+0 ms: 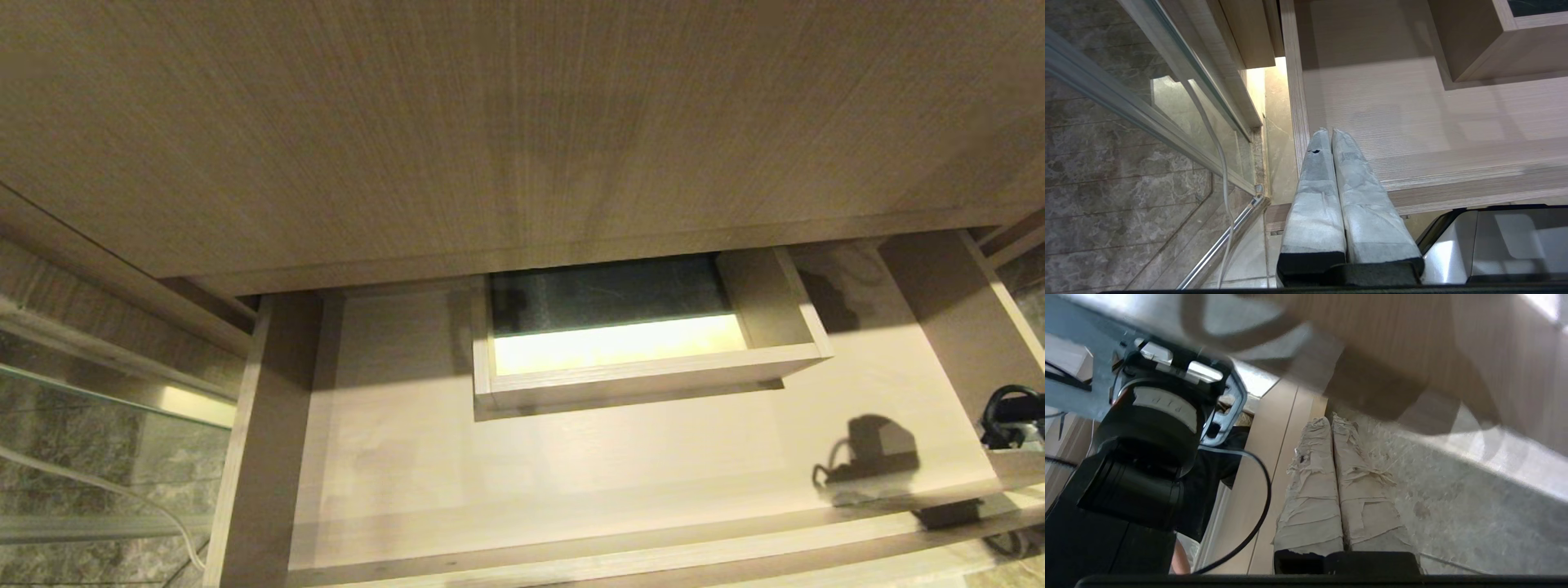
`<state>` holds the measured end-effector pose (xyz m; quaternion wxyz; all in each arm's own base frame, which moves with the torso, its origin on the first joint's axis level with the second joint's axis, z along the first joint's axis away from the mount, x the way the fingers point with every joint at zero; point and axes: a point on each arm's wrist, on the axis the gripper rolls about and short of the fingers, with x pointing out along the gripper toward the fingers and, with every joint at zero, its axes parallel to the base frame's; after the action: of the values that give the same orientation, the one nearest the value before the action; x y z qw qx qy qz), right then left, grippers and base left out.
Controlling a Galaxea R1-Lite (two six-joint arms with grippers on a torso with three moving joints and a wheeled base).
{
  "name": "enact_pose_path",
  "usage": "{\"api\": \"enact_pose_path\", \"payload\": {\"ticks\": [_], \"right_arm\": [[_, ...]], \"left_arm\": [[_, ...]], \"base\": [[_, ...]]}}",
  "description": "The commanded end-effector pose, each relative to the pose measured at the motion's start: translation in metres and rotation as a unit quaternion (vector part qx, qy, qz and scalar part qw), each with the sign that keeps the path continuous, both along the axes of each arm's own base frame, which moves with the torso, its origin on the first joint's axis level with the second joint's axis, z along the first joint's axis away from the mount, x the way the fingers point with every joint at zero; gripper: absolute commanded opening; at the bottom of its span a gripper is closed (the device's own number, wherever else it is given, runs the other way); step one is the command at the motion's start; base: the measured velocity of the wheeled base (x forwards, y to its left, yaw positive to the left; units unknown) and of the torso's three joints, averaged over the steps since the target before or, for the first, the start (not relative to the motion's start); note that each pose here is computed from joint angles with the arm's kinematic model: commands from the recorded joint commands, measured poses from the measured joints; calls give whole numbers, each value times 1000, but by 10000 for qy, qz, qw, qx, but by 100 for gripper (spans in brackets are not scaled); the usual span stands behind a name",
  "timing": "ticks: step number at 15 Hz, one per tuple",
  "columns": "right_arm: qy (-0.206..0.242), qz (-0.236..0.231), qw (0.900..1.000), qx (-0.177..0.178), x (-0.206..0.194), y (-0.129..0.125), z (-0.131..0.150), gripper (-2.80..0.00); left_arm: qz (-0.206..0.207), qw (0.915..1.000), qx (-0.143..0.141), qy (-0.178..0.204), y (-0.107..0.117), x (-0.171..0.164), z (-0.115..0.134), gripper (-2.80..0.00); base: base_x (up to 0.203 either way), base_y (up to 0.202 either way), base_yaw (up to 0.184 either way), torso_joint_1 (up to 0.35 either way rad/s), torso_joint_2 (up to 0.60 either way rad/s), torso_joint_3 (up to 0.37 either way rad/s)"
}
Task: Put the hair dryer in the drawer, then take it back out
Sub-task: Close the drawer
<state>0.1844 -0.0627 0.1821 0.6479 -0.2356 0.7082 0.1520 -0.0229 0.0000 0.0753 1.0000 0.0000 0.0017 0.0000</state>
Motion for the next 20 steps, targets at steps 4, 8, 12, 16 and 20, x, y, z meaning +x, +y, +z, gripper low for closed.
{"api": "enact_pose_path", "payload": {"ticks": [4, 8, 12, 16, 20], "right_arm": [[-234, 7, 9997, -11, 16, -5, -10, -280], [-992, -21, 9951, 34, 29, -8, -5, -280], [-1979, -86, 9800, 200, 33, -8, 10, -280], [-4020, 31, 9133, 658, 39, -6, 45, -280], [-5060, 138, 8583, 839, 36, -3, 68, -280]], "left_arm": [[0, 10000, 0, -2, 0, 0, 0, -280], [0, 10000, 0, -2, 0, 0, 0, -280], [0, 10000, 0, -5, 0, 0, 0, -280], [0, 10000, 0, -5, 0, 0, 0, -280], [0, 10000, 0, 6, 0, 0, 0, -280]], "base": [[0, 0, 0, 0, 0, 0], [0, 0, 0, 0, 0, 0], [0, 0, 0, 0, 0, 0], [0, 0, 0, 0, 0, 0], [0, 0, 0, 0, 0, 0]]}}
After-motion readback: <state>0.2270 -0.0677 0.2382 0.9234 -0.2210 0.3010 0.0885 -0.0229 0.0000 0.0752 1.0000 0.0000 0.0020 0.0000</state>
